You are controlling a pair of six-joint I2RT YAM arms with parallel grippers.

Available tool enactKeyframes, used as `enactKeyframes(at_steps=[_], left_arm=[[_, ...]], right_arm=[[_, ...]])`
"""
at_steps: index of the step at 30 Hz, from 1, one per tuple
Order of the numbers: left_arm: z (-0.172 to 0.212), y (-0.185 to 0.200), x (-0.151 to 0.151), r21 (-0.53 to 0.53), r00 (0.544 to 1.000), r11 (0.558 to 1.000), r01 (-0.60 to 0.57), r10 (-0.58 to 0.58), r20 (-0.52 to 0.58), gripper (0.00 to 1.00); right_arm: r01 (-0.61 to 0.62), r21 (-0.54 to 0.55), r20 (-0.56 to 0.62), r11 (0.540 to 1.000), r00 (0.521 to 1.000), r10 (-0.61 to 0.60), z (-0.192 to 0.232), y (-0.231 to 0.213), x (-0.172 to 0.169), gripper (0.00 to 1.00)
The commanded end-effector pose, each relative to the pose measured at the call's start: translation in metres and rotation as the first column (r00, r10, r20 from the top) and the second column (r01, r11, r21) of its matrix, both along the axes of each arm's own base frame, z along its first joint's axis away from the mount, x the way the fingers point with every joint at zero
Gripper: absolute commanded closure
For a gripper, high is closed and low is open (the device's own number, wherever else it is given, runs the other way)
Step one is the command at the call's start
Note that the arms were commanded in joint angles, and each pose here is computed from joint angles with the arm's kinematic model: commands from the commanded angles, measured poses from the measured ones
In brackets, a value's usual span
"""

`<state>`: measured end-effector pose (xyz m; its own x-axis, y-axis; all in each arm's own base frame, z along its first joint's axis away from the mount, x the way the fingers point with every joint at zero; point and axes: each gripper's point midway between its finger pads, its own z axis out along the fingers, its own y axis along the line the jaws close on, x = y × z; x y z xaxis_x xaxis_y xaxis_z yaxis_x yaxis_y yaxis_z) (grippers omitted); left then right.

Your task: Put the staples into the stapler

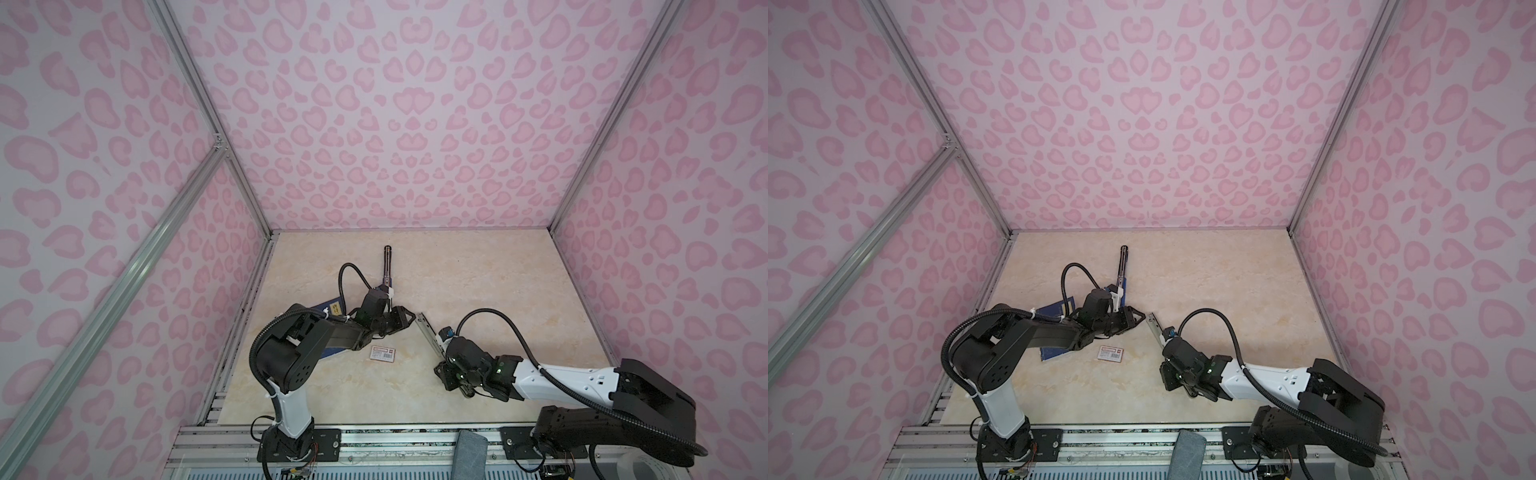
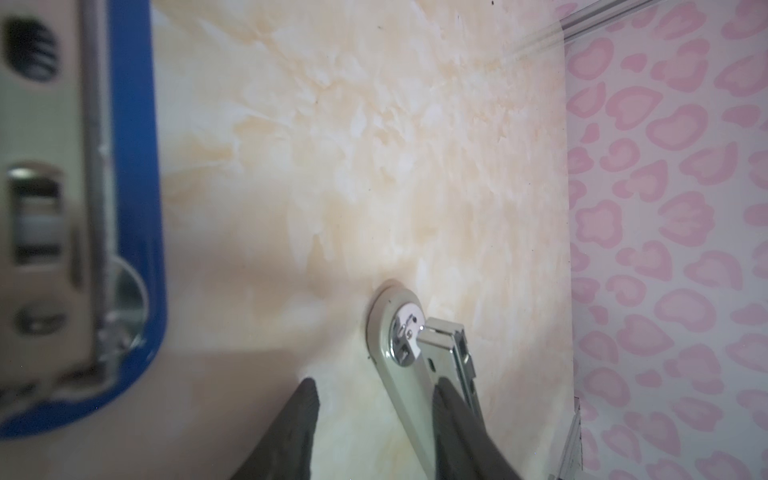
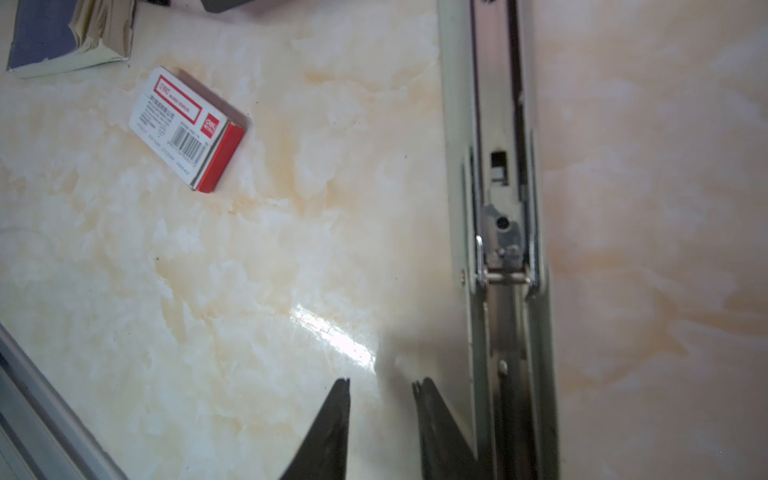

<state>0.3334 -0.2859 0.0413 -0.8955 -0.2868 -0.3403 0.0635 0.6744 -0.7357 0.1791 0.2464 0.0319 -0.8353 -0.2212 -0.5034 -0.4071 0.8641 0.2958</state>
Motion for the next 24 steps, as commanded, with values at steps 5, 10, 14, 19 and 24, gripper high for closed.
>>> enactKeyframes(at_steps=[5,10,14,19,24], left_arm=[[0.023,0.019,-0.003,0.048,0.998,0.998,-0.045,0.043,0.042,0.51],[0.043,0.027,-0.005,0.069,0.996,0.996,-0.056,0.051,0.068,0.51],[0.055,0.035,-0.008,0.087,0.995,0.994,-0.061,0.053,0.087,0.51],[0.057,0.047,-0.018,0.12,0.994,0.99,-0.074,0.065,0.083,0.51],[0.056,0.055,-0.026,0.132,0.994,0.987,-0.086,0.075,0.082,0.51]], right_arm=[[0.124,-0.145,-0.025,0.982,0.991,-0.129,-0.007,-0.029,0.006,0.63],[0.186,-0.246,-0.016,0.951,0.981,-0.195,-0.012,-0.057,0.014,0.61],[0.267,-0.231,-0.02,0.936,0.96,-0.279,-0.011,-0.081,0.031,0.58],[0.362,-0.195,-0.004,0.912,0.929,-0.369,-0.003,-0.108,0.059,0.54],[0.465,-0.147,0.002,0.873,0.883,-0.469,0.0,-0.135,0.09,0.53]])
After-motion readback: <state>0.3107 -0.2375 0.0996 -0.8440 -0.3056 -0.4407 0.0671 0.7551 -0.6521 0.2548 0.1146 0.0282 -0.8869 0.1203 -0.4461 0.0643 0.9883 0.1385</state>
